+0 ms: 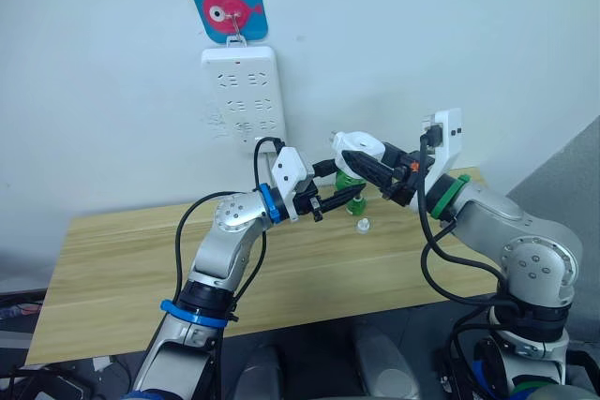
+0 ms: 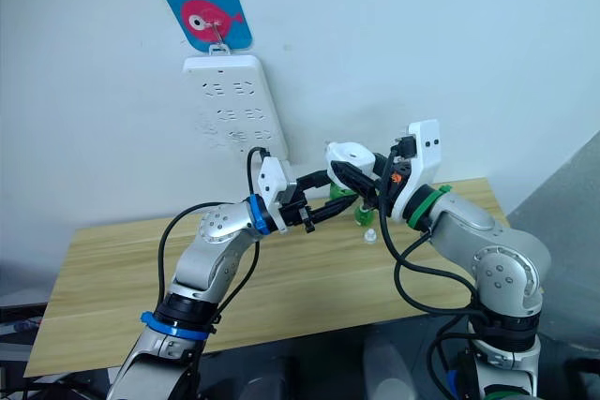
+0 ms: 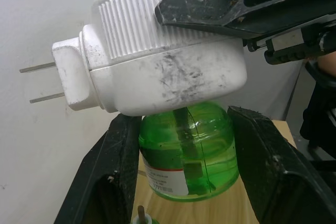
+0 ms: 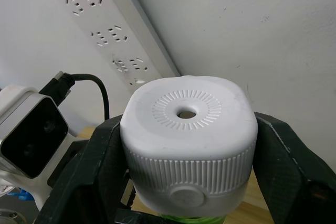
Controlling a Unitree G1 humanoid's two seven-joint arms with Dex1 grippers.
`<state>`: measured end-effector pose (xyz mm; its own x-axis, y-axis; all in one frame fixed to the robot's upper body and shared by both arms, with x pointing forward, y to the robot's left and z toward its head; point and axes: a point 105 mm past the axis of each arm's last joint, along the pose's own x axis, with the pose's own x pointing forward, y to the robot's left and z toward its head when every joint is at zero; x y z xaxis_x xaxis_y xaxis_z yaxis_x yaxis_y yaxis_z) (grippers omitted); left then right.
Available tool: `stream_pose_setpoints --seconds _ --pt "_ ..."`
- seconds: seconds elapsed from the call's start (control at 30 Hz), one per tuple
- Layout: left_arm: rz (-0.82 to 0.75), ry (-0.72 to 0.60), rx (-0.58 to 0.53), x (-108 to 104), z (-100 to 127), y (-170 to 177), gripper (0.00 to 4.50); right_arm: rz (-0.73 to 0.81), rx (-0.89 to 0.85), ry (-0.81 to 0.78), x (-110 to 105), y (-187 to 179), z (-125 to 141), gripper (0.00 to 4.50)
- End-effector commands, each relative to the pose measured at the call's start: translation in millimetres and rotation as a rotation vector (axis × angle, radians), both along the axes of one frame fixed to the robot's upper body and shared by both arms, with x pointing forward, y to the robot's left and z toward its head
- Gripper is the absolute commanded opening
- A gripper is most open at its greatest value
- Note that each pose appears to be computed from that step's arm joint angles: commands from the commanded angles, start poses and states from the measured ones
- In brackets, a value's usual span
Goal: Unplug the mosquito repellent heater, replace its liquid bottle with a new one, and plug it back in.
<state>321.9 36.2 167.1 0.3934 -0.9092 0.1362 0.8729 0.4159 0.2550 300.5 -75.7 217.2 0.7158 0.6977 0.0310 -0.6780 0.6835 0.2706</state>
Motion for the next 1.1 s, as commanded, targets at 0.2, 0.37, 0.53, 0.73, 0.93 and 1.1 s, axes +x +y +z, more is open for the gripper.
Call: stream_pose_setpoints --seconds 0.2,0.37,0.53,0.73,0.93,1.1 --pt "0.053 -0.026 0.045 3.1 -2.9 14.6 3.79 0.042 0.017 -0.095 -10.1 3.4 17.8 3.00" --pt "0.125 0.102 0.089 -7.9 -15.5 61.3 4.50 -0.010 -0.029 -0.149 -7.3 -9.9 24.9 3.00" --pt "0.278 0.045 0.092 -20.8 -8.6 98.0 4.50 -0.023 -0.082 -0.189 -10.4 -18.4 28.0 3.00" --pt "0.581 -0.006 0.024 -14.5 11.5 154.3 4.50 -0.003 -0.171 -0.226 -22.4 -22.1 23.8 3.00" --pt "0.659 -0.030 -0.028 9.1 35.0 177.1 4.50 0.030 -0.218 -0.260 -34.5 -15.7 23.2 3.00" --pt "0.601 -0.025 -0.017 19.2 39.6 165.9 3.92 0.033 -0.231 -0.273 -38.0 -13.2 25.0 3.00"
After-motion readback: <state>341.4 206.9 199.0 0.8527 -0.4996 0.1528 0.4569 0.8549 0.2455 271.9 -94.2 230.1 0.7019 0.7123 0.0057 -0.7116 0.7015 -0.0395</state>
